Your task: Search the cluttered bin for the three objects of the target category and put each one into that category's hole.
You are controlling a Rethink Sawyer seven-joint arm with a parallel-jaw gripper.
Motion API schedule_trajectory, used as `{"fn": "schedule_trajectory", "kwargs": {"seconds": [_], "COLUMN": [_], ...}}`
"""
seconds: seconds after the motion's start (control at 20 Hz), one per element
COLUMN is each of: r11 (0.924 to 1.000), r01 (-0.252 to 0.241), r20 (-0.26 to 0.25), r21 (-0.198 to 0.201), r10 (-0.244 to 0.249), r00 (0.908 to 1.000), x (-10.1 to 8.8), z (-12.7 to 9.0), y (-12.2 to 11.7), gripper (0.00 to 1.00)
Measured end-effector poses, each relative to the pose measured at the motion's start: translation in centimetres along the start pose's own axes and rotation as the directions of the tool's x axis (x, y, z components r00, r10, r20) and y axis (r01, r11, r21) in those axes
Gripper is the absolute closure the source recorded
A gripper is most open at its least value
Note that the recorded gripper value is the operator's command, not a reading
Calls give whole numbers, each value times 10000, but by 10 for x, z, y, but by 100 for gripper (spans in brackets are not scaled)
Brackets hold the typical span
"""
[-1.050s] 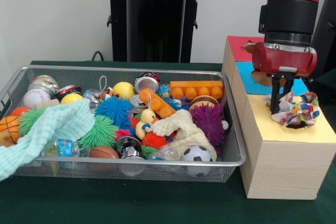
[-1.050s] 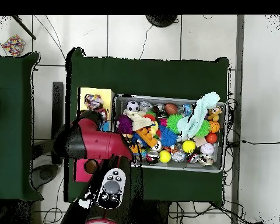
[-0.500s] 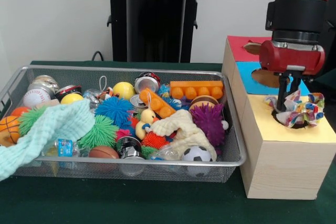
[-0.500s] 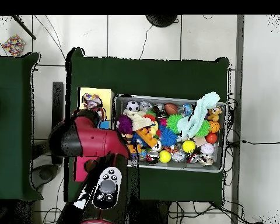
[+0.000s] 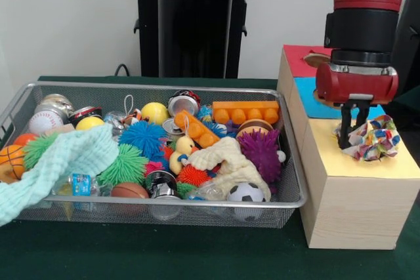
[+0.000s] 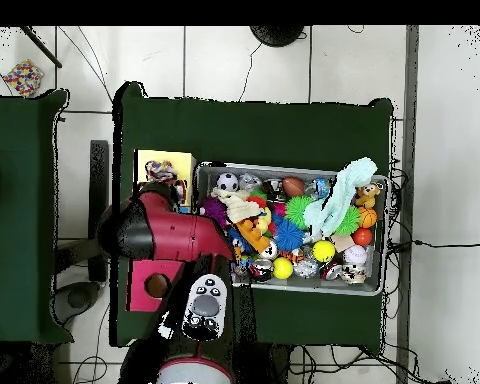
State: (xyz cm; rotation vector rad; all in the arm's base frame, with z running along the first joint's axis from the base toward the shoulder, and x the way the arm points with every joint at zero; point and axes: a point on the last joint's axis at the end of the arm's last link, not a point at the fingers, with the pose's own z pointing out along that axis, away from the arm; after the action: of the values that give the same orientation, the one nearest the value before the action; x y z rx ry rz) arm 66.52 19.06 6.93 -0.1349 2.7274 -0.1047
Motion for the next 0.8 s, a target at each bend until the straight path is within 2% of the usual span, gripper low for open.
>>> {"fn": "schedule_trajectory", "kwargs": {"seconds": [0.55, 0.8], "r11": [9977, 9980], "r01": [-399, -334], "r20": [-410, -375], "r21": [-541, -541], "r10": [377, 313], "r00": [9984, 9988], "x": [14, 11], "z": [33, 44], "y": [6, 10], "gripper": [100, 100]}}
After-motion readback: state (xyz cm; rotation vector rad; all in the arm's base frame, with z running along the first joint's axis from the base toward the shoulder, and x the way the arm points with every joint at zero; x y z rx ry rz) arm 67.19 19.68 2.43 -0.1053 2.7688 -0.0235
